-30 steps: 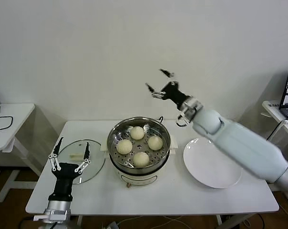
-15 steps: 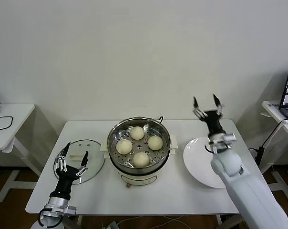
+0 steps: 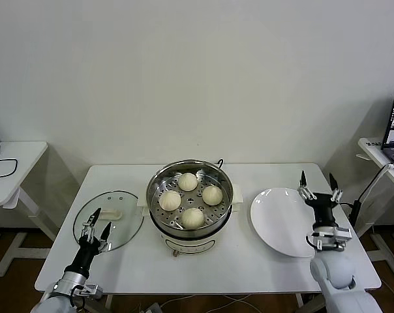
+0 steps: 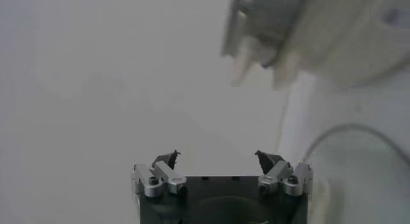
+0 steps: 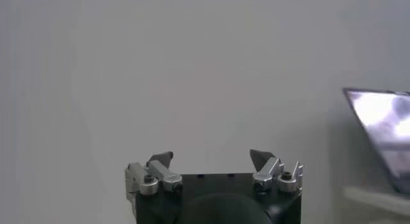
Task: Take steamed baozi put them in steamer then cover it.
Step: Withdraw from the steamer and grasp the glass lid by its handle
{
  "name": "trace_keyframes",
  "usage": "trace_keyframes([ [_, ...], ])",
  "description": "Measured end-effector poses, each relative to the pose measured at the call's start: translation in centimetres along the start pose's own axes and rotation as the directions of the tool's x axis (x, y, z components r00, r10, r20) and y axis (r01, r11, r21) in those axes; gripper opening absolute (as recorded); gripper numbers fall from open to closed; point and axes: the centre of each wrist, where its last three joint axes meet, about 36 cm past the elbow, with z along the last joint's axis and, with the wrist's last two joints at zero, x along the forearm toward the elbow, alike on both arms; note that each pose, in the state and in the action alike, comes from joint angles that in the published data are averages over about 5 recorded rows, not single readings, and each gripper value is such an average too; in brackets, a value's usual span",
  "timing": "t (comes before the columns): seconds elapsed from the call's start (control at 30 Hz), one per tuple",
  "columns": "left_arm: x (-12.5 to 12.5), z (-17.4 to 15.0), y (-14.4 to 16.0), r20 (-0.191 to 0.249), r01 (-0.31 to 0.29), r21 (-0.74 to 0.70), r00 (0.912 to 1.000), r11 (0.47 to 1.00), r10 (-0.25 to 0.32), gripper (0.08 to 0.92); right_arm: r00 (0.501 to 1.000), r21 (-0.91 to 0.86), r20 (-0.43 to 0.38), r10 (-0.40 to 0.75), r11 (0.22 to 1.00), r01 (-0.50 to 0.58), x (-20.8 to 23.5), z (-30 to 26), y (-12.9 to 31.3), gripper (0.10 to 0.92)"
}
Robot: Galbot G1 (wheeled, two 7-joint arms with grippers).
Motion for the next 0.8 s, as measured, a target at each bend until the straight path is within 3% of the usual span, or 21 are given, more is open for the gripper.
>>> trace_keyframes([
  [0.23, -0.8, 1.5, -1.7, 0.002, -0.028, -0.077, 0.9996, 0.997, 0.028, 0.823, 0.999, 0.011, -0.039, 0.031, 0.999, -0.031, 1.8, 1.3, -1.1, 0.823],
  [0.8, -4.8, 3.6, -3.6, -0.032, -0.029, -0.152, 0.9992, 0.988, 0.025, 0.823, 0.996, 0.012, -0.089, 0.023, 1.000, -0.022, 3.4, 3.0, -1.1, 0.823],
])
